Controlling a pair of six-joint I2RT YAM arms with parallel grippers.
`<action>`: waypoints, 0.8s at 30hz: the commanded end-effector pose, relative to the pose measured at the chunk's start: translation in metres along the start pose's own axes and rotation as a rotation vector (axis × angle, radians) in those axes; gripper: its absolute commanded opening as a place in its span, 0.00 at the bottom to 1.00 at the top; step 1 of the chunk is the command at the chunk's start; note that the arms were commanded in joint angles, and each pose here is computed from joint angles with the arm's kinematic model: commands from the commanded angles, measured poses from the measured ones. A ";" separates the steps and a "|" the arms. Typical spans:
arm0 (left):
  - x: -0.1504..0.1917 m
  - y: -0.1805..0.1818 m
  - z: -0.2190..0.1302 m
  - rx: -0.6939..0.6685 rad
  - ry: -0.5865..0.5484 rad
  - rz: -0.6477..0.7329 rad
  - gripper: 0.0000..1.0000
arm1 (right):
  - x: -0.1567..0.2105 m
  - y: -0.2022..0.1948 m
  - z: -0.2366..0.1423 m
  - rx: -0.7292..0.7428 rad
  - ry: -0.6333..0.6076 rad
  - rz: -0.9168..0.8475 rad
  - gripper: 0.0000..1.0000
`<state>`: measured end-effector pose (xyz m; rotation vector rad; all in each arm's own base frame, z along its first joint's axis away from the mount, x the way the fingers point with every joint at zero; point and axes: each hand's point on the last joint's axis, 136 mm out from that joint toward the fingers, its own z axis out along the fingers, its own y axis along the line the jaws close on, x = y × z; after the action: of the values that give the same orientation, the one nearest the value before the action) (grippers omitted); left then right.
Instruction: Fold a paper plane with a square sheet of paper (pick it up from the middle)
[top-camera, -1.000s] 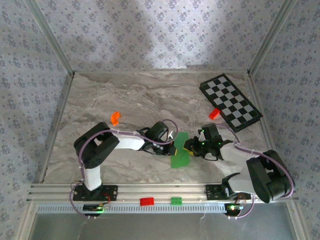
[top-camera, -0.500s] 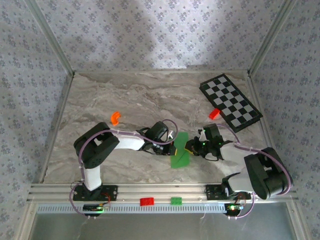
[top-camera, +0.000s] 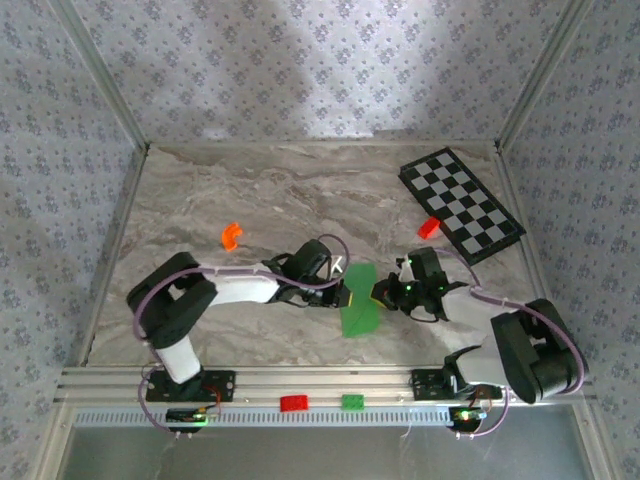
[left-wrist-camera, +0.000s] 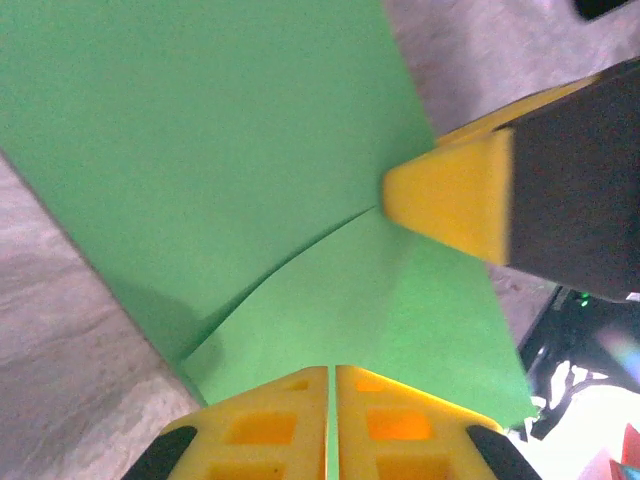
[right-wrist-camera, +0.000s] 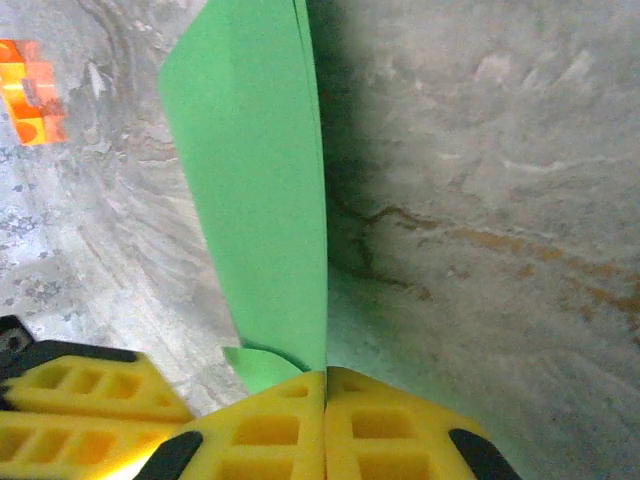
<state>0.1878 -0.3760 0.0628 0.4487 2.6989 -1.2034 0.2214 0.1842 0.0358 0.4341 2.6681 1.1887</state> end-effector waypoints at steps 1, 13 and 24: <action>-0.014 -0.006 -0.028 -0.043 -0.110 0.047 0.12 | -0.012 0.018 -0.013 0.007 -0.042 -0.058 0.08; -0.032 0.046 -0.123 -0.226 -0.464 -0.076 0.13 | -0.030 0.078 -0.047 0.479 -0.100 -0.610 0.07; -0.005 0.105 -0.191 -0.303 -0.594 -0.252 0.26 | -0.093 0.074 -0.099 1.162 -0.207 -0.812 0.07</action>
<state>0.2310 -0.1895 0.1237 -0.1980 2.3637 -0.8375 0.2842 0.1715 0.1301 -0.3573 2.7027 -0.2389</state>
